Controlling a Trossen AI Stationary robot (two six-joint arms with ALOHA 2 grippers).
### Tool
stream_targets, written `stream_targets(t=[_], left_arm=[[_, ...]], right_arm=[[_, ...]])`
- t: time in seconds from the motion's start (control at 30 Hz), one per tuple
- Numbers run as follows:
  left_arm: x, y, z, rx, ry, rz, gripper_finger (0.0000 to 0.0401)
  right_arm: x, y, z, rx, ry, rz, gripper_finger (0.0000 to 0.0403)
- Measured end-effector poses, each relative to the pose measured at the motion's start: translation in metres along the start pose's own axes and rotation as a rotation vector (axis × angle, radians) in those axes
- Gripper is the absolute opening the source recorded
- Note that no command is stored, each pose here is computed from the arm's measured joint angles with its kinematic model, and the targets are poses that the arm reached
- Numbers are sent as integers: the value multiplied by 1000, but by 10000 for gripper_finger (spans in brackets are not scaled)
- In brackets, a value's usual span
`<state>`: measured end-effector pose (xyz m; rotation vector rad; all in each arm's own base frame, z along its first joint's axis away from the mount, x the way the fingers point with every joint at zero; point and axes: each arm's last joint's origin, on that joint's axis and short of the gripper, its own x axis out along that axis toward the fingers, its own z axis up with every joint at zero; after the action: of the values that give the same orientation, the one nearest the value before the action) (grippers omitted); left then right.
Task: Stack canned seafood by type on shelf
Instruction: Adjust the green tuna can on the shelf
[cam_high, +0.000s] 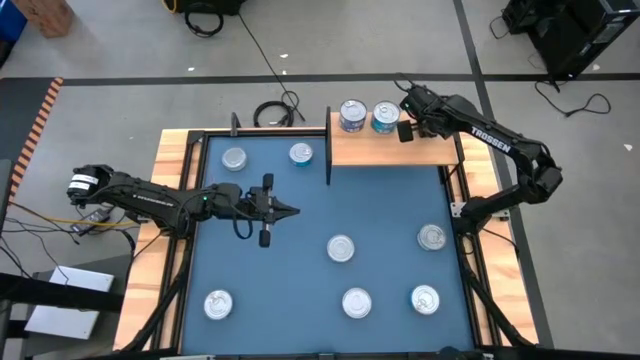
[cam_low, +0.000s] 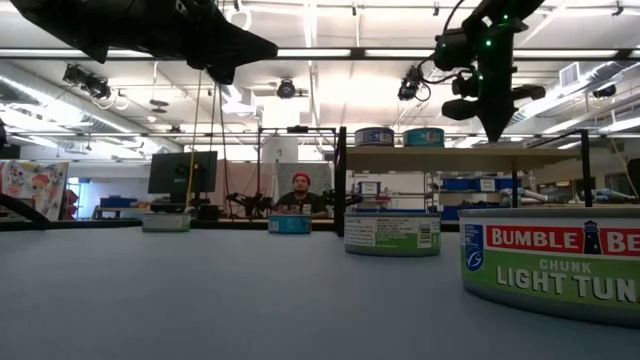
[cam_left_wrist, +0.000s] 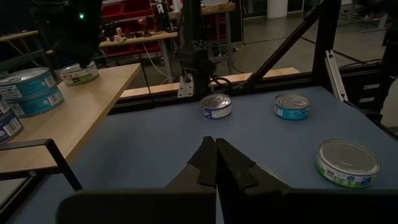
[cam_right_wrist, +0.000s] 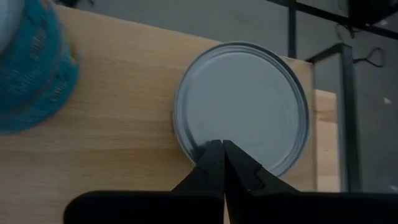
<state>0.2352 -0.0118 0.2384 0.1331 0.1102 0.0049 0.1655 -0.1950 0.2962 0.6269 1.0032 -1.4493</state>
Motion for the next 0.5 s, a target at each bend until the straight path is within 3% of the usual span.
stream_targets(t=[0.5], left_arm=[[0,0,0,0,0,0,1]], right_arm=[[-6,2,6,-24,-31,55,4]])
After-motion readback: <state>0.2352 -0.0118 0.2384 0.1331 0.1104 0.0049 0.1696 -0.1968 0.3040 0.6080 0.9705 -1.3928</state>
